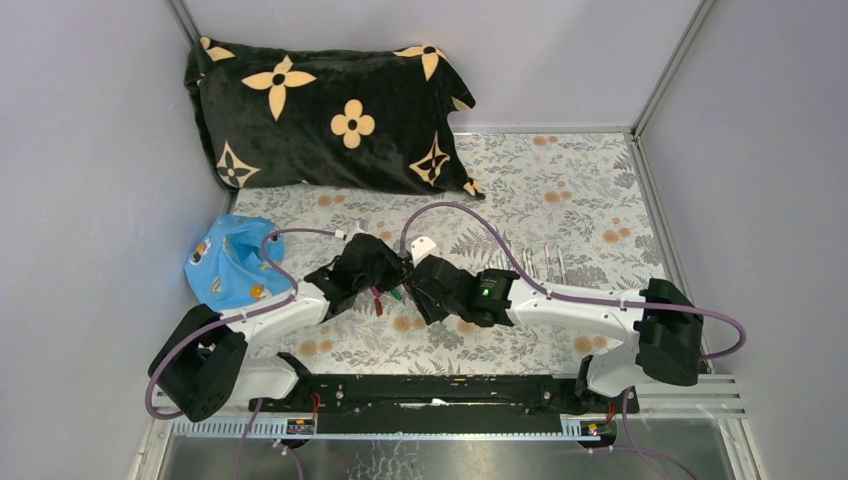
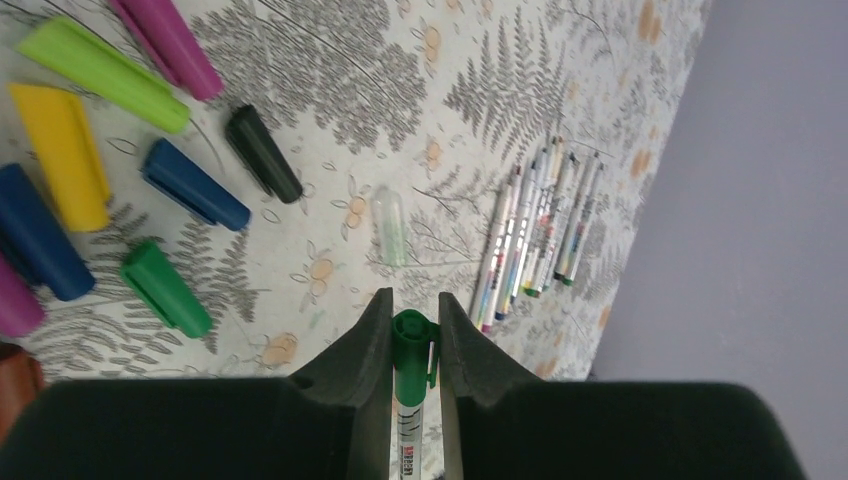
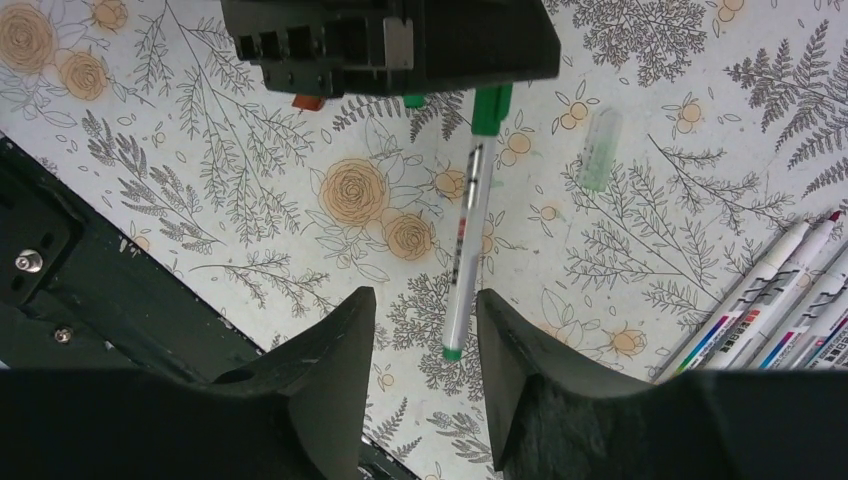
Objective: Open the pen caps
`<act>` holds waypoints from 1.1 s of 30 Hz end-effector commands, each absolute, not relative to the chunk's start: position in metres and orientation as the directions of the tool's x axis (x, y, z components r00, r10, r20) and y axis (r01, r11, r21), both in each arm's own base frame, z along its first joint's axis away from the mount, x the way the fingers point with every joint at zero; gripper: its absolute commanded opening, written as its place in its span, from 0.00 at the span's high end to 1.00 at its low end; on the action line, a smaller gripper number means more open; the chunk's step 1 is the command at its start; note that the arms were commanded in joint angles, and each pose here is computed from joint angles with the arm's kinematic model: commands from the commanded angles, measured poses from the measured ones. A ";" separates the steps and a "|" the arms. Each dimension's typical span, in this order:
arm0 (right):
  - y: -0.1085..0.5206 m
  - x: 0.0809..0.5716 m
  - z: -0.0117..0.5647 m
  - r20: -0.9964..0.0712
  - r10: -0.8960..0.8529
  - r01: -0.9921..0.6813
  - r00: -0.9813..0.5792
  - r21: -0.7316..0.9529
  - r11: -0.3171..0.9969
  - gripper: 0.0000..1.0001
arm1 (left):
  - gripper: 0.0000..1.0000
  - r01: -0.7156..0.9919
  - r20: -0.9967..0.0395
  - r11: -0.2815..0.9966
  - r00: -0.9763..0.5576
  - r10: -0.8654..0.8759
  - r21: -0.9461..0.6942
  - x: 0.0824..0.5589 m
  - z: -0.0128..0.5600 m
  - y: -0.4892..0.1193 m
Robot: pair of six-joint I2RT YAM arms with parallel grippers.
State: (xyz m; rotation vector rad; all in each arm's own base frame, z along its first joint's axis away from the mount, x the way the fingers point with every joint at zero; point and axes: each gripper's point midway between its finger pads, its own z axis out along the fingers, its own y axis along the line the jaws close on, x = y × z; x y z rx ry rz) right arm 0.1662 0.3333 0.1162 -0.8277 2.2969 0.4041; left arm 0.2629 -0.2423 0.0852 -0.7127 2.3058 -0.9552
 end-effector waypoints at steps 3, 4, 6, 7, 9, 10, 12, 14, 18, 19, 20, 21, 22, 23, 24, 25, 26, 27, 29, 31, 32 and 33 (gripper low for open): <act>0.349 0.173 0.122 -0.694 -0.460 -0.670 -0.554 0.044 0.741 0.51 | 1.00 -0.184 -0.223 0.514 -0.744 -0.630 -0.838 0.253 0.116 -0.262; 0.349 0.175 0.121 -0.695 -0.461 -0.668 -0.552 0.038 0.743 0.51 | 1.00 -0.177 -0.220 0.507 -0.747 -0.627 -0.844 0.252 0.119 -0.263; 0.346 0.179 0.120 -0.695 -0.464 -0.660 -0.549 0.020 0.751 0.51 | 1.00 -0.169 -0.215 0.494 -0.749 -0.626 -0.853 0.249 0.126 -0.263; 0.346 0.180 0.120 -0.696 -0.464 -0.658 -0.548 0.017 0.752 0.51 | 1.00 -0.165 -0.215 0.493 -0.751 -0.625 -0.854 0.248 0.128 -0.262; 0.344 0.182 0.121 -0.698 -0.463 -0.655 -0.546 0.011 0.755 0.51 | 1.00 -0.157 -0.221 0.493 -0.751 -0.622 -0.856 0.246 0.132 -0.261; 0.344 0.183 0.121 -0.698 -0.463 -0.654 -0.546 0.010 0.757 0.51 | 1.00 -0.154 -0.223 0.494 -0.752 -0.621 -0.856 0.244 0.134 -0.260; 0.344 0.185 0.122 -0.699 -0.462 -0.653 -0.545 0.009 0.757 0.52 | 1.00 -0.150 -0.226 0.495 -0.752 -0.619 -0.856 0.242 0.135 -0.258; 0.343 0.186 0.121 -0.696 -0.465 -0.652 -0.547 0.005 0.759 0.58 | 1.00 -0.148 -0.226 0.492 -0.751 -0.620 -0.858 0.241 0.136 -0.257; 0.340 0.188 0.115 -0.683 -0.470 -0.641 -0.559 -0.004 0.768 0.99 | 1.00 -0.155 -0.221 0.491 -0.749 -0.624 -0.857 0.241 0.135 -0.257; 0.340 0.187 0.113 -0.681 -0.470 -0.641 -0.562 -0.001 0.767 1.00 | 1.00 -0.160 -0.224 0.493 -0.744 -0.630 -0.855 0.242 0.134 -0.256; 0.340 0.186 0.111 -0.677 -0.470 -0.642 -0.566 0.004 0.767 1.00 | 1.00 -0.163 -0.228 0.494 -0.737 -0.636 -0.854 0.243 0.133 -0.254; 0.339 0.184 0.108 -0.670 -0.473 -0.643 -0.572 0.008 0.766 1.00 | 1.00 -0.166 -0.234 0.499 -0.731 -0.641 -0.850 0.244 0.132 -0.252; 0.337 0.182 0.103 -0.660 -0.476 -0.643 -0.580 0.012 0.766 1.00 | 1.00 -0.175 -0.244 0.511 -0.722 -0.647 -0.841 0.246 0.129 -0.250; 0.335 0.180 0.099 -0.654 -0.478 -0.642 -0.587 0.016 0.766 1.00 | 1.00 -0.182 -0.252 0.521 -0.714 -0.653 -0.834 0.248 0.126 -0.247; 0.332 0.177 0.095 -0.647 -0.478 -0.641 -0.594 0.022 0.767 1.00 | 1.00 -0.189 -0.259 0.528 -0.705 -0.660 -0.828 0.251 0.122 -0.244; 0.329 0.174 0.092 -0.640 -0.479 -0.641 -0.601 0.027 0.767 1.00 | 1.00 -0.197 -0.262 0.533 -0.701 -0.664 -0.823 0.253 0.119 -0.242; 0.327 0.171 0.089 -0.635 -0.478 -0.643 -0.607 0.038 0.765 1.00 | 1.00 -0.207 -0.264 0.537 -0.694 -0.669 -0.817 0.257 0.115 -0.239; 0.324 0.168 0.086 -0.630 -0.479 -0.643 -0.612 0.043 0.765 1.00 | 1.00 -0.216 -0.268 0.541 -0.687 -0.676 -0.813 0.262 0.113 -0.236; 0.318 0.163 0.083 -0.623 -0.475 -0.641 -0.622 0.056 0.766 1.00 | 1.00 -0.227 -0.280 0.557 -0.678 -0.679 -0.799 0.271 0.108 -0.230; 0.311 0.160 0.082 -0.623 -0.466 -0.634 -0.628 0.064 0.771 1.00 | 1.00 -0.235 -0.292 0.572 -0.674 -0.679 -0.786 0.279 0.103 -0.226; 0.307 0.158 0.082 -0.622 -0.463 -0.631 -0.632 0.066 0.773 1.00 | 1.00 -0.237 -0.295 0.577 -0.674 -0.677 -0.781 0.282 0.101 -0.225; 0.305 0.157 0.083 -0.625 -0.457 -0.629 -0.633 0.070 0.774 1.00 | 1.00 -0.240 -0.296 0.581 -0.675 -0.676 -0.778 0.285 0.099 -0.225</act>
